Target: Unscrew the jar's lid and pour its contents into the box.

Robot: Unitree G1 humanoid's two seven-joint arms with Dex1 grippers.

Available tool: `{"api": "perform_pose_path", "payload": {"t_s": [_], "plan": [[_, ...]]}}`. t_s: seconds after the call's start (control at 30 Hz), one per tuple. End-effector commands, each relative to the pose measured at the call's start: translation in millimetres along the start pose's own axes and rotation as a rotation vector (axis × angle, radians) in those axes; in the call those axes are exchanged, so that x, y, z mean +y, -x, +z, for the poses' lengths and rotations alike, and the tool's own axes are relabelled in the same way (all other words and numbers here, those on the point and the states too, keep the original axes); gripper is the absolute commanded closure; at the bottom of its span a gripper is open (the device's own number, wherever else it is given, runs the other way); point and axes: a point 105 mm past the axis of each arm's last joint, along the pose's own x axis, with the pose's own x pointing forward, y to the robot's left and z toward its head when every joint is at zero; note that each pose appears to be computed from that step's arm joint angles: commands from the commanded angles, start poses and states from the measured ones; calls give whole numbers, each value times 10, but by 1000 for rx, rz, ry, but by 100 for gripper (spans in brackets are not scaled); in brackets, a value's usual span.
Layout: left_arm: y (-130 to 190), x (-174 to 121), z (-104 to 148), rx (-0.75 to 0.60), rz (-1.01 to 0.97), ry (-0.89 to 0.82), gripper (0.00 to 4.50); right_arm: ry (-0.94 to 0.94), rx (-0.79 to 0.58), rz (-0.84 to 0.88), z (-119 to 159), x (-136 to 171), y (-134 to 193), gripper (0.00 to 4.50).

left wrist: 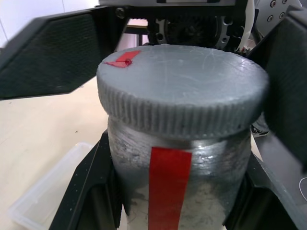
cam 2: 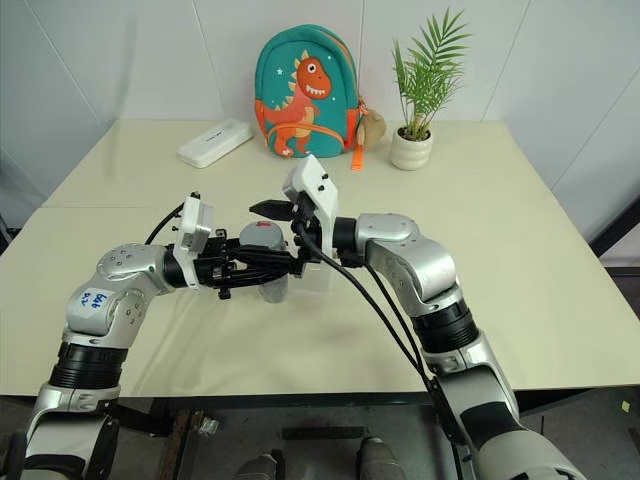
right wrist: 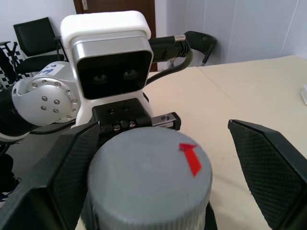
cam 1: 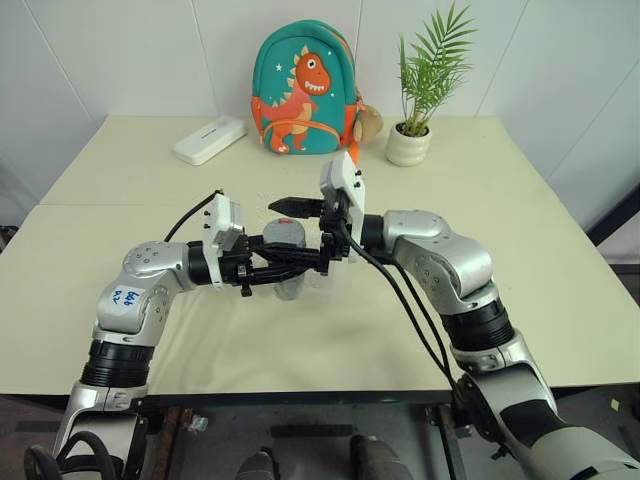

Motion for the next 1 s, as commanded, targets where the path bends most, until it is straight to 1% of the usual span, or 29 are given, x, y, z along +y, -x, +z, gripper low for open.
{"api": "perform_pose_path", "payload": {"t_s": [0.03,0.17,0.57,0.77,1.0], "plan": [[-15,-10,120,-28,-20,-36,243,47,-43,-38,142,-95,35,2],[-12,-1,127,-28,-17,-39,243,47,-36,-64,118,-178,127,2],[7,-1,120,-26,-8,-37,243,44,-9,-42,77,-216,332,2],[10,9,120,-28,-1,-38,243,27,-8,-37,68,-228,371,2],[28,-13,115,-26,4,-41,243,15,-23,6,63,-164,392,2]]}}
